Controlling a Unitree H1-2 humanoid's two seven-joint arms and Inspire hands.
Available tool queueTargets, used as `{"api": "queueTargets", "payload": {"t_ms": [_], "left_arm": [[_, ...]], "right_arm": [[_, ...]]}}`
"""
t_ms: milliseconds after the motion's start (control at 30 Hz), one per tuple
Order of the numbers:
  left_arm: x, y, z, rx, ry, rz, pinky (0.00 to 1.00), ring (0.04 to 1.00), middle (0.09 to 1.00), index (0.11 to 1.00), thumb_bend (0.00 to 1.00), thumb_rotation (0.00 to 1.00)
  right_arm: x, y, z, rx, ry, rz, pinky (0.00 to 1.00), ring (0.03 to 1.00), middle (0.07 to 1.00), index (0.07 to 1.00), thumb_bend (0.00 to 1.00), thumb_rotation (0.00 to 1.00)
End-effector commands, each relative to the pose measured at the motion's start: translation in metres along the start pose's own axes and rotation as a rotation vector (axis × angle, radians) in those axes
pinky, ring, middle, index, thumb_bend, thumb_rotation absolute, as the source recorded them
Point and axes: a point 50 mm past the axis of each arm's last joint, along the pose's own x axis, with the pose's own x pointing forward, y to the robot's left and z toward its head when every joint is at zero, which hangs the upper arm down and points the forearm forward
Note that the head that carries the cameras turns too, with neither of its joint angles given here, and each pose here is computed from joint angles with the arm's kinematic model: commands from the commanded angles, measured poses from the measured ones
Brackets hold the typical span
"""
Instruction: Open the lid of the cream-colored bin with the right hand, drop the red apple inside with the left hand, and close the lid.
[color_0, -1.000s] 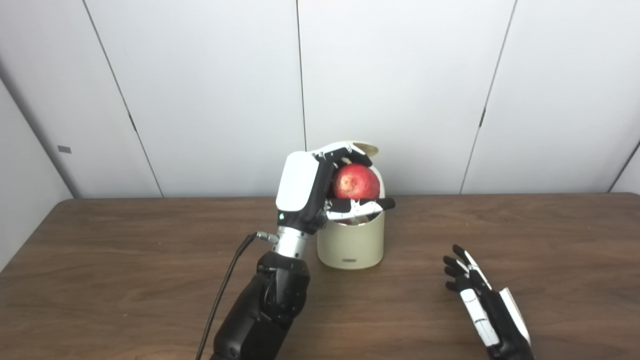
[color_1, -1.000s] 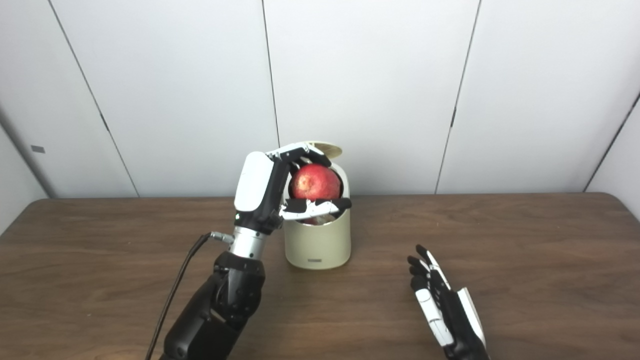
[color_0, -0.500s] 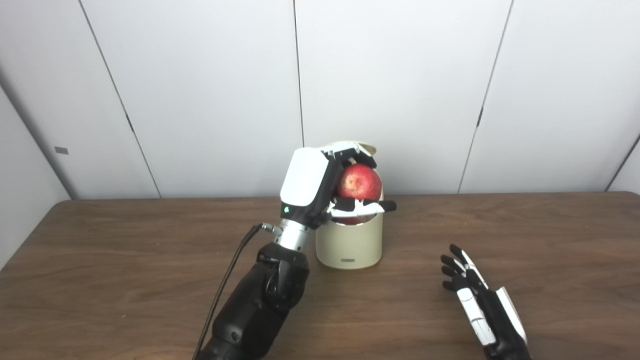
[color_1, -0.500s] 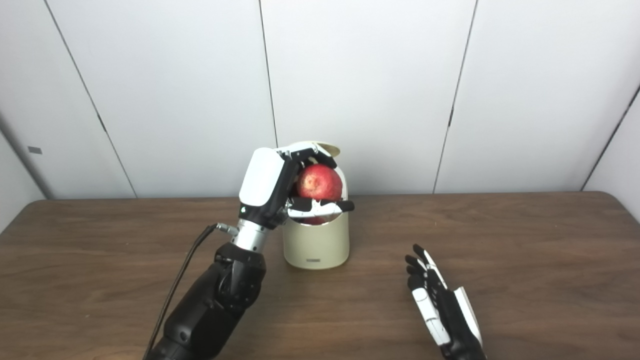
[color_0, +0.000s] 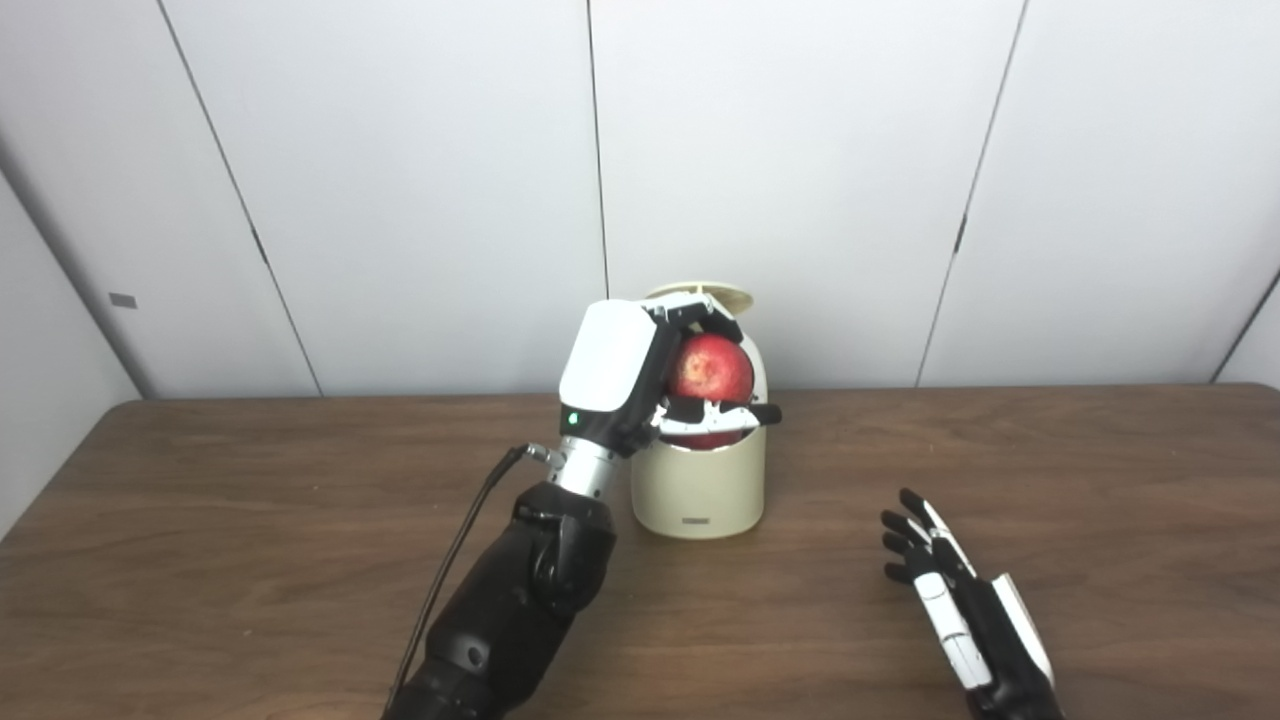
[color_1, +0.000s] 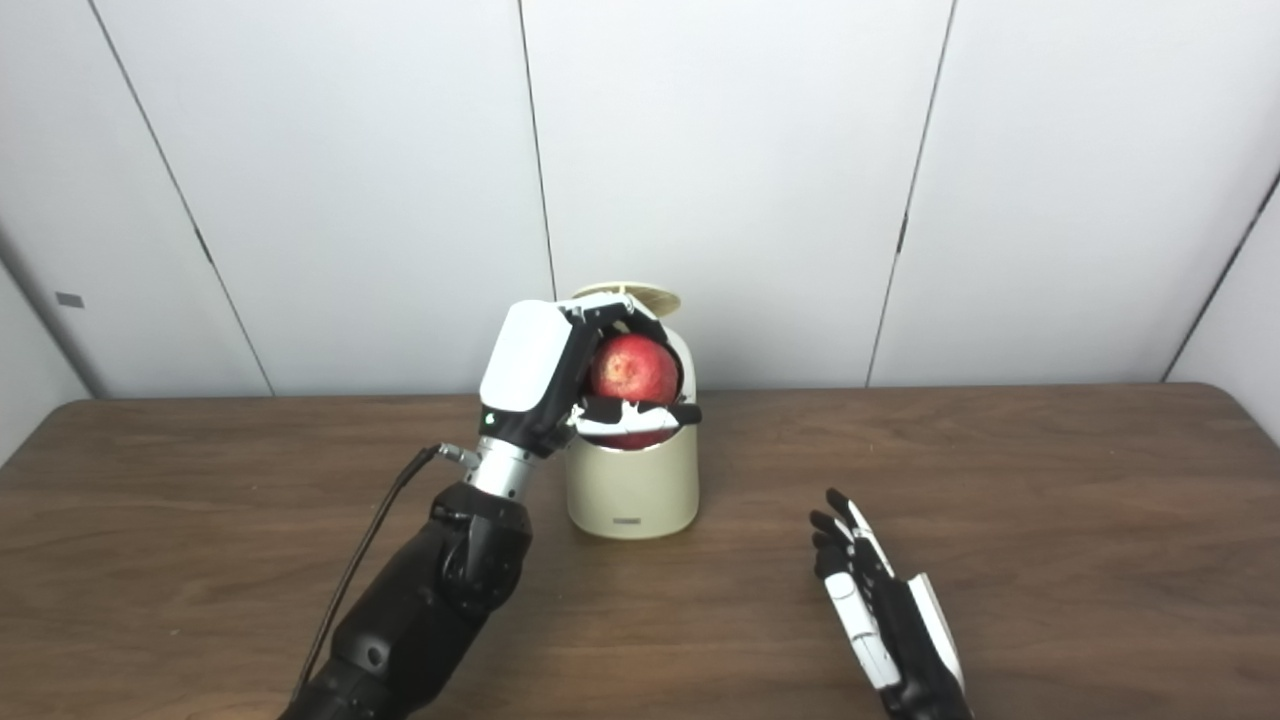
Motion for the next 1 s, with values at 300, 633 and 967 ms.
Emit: {"api": "queueTargets", "payload": {"t_ms": [300, 633, 967], "left_arm": [[0.026, 0.016, -0.002, 0.122, -0.049, 0.021, 0.39, 0.458, 0.529, 0.465, 0.48, 0.00], [0.027, 0.016, -0.011, 0.235, -0.021, -0.026, 0.38, 0.475, 0.522, 0.464, 0.48, 0.00], [0.024, 0.014, -0.008, 0.234, 0.017, -0.052, 0.45, 0.479, 0.530, 0.470, 0.49, 0.00]], "right_arm": [[-0.001, 0.005, 0.006, 0.018, -0.012, 0.039, 0.79, 0.879, 0.897, 0.960, 0.50, 1.00], [-0.002, 0.003, 0.006, 0.020, -0.021, 0.045, 0.80, 0.883, 0.900, 0.963, 0.52, 1.00], [-0.002, 0.001, 0.005, 0.014, -0.026, 0.042, 0.78, 0.863, 0.880, 0.959, 0.51, 1.00]]}}
